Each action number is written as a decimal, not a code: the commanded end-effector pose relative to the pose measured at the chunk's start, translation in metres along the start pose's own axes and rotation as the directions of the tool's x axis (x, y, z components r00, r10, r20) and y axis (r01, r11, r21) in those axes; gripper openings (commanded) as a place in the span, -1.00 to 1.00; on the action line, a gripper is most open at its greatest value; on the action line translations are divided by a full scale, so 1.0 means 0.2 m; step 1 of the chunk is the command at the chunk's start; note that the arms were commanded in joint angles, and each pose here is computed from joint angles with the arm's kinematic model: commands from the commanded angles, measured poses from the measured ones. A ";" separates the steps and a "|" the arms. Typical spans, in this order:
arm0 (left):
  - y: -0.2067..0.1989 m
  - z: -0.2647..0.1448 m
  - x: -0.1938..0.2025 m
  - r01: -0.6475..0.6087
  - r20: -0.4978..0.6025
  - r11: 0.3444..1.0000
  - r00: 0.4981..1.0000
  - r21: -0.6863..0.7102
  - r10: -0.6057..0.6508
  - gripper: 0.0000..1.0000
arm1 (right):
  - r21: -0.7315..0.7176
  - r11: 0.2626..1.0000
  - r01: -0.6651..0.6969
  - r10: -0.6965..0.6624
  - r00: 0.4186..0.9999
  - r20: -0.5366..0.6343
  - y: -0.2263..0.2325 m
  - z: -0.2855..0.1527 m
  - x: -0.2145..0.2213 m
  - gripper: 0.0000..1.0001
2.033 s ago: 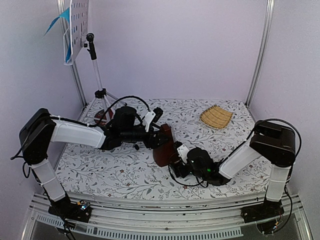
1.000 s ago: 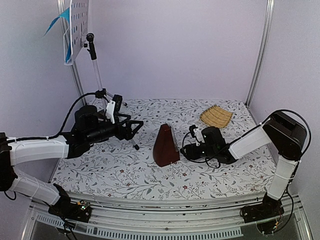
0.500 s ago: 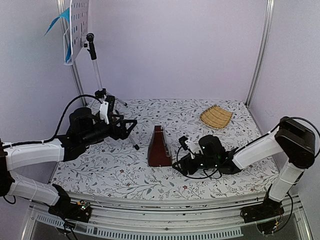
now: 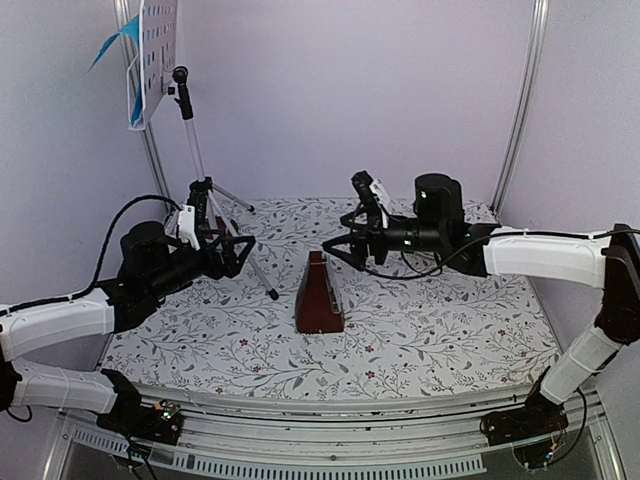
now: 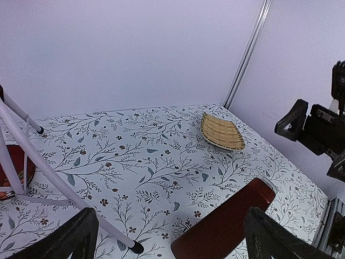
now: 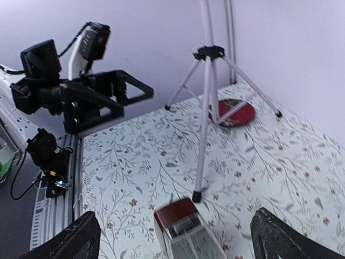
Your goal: Pack up the instrument practice props
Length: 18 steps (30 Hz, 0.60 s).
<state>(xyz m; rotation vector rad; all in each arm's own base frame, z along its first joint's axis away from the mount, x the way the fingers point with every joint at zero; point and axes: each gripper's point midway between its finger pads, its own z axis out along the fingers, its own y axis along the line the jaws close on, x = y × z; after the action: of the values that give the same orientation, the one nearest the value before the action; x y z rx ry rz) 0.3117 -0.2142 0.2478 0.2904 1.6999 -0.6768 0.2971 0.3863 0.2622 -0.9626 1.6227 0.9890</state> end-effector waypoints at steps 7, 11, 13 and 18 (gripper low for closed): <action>0.06 -0.04 0.04 0.035 -0.028 0.999 0.999 -0.014 -0.035 0.94 | -0.301 0.953 0.023 -0.084 0.978 -0.191 0.05 0.32 0.17 0.96; 0.07 -0.04 0.05 0.039 -0.033 0.999 0.999 -0.015 -0.039 0.94 | -0.321 0.947 0.015 -0.087 0.973 -0.214 0.04 0.36 0.25 0.89; 0.07 -0.04 0.06 0.038 -0.037 0.999 0.999 -0.014 -0.038 0.94 | -0.321 0.947 0.014 -0.090 0.970 -0.224 0.03 0.37 0.28 0.87; 0.09 -0.03 0.07 0.038 -0.046 0.999 0.998 -0.017 -0.039 0.94 | -0.334 0.943 -0.009 -0.083 0.962 -0.260 0.02 0.42 0.37 0.70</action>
<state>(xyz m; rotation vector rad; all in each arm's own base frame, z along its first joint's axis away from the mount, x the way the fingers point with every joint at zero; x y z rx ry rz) 0.3115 -0.2022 0.2396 0.2662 1.7337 -0.6889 0.3049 0.4499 0.1814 -1.3653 1.6926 1.1460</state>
